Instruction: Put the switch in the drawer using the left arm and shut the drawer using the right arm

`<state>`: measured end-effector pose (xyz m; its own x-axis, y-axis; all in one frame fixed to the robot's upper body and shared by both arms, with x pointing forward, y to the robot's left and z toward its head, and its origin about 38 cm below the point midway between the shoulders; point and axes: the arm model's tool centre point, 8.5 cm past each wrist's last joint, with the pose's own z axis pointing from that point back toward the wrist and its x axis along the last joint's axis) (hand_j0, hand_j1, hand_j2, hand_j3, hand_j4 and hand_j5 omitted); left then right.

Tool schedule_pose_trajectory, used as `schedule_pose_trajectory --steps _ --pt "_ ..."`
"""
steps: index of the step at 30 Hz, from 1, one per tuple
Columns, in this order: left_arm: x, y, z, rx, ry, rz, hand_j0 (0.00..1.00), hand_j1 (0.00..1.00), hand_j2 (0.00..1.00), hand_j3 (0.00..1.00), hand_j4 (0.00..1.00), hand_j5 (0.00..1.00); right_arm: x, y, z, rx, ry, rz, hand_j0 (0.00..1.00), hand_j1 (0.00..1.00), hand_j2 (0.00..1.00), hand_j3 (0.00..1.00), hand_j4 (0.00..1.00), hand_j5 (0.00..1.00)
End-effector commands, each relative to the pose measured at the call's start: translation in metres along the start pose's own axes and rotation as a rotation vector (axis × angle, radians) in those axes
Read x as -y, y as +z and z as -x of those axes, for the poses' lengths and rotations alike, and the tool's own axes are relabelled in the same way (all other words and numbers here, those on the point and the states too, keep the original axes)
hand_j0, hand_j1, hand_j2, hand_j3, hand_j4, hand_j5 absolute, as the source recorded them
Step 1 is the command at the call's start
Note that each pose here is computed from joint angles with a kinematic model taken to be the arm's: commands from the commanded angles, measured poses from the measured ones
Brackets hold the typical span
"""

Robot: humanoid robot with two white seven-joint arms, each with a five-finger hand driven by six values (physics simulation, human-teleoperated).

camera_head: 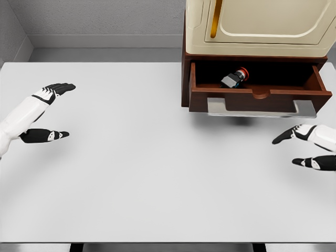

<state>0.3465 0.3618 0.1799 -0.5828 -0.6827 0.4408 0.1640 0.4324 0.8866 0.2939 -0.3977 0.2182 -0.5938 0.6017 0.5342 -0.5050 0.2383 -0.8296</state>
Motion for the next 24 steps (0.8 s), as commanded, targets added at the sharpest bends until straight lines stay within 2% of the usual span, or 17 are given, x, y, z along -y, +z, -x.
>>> schedule_pose_trajectory --steps 1,5,9,15,17,24 --pt "-0.001 0.0 0.0 0.001 0.006 -0.005 1.0 1.0 1.0 1.0 1.0 1.0 -0.01 -0.004 0.001 0.011 -0.025 0.031 0.73 0.73 0.73 0.73 0.73 0.73" --pt "-0.001 0.0 0.0 0.001 0.006 -0.005 1.0 1.0 1.0 1.0 1.0 1.0 -0.013 -0.026 -0.004 0.075 -0.044 0.077 0.73 0.73 0.73 0.73 0.73 0.73" --pt "-0.001 0.0 0.0 0.0 0.007 -0.004 1.0 1.0 1.0 1.0 1.0 1.0 -0.013 -0.029 -0.004 0.083 -0.046 0.077 0.73 0.73 0.73 0.73 0.73 0.73" --pt "-0.001 0.0 0.0 0.001 0.007 -0.006 1.0 1.0 1.0 1.0 1.0 1.0 -0.004 -0.038 -0.008 0.113 -0.028 0.094 0.73 0.73 0.73 0.73 0.73 0.73" --pt "-0.001 0.0 0.0 0.001 0.007 -0.006 1.0 1.0 1.0 1.0 1.0 1.0 0.001 -0.05 -0.013 0.148 -0.02 0.113 0.73 0.73 0.73 0.73 0.73 0.73" --pt "-0.001 0.0 0.0 0.003 0.006 -0.006 1.0 1.0 1.0 1.0 1.0 1.0 0.008 -0.052 -0.011 0.147 -0.006 0.123 0.73 0.73 0.73 0.73 0.73 0.73"
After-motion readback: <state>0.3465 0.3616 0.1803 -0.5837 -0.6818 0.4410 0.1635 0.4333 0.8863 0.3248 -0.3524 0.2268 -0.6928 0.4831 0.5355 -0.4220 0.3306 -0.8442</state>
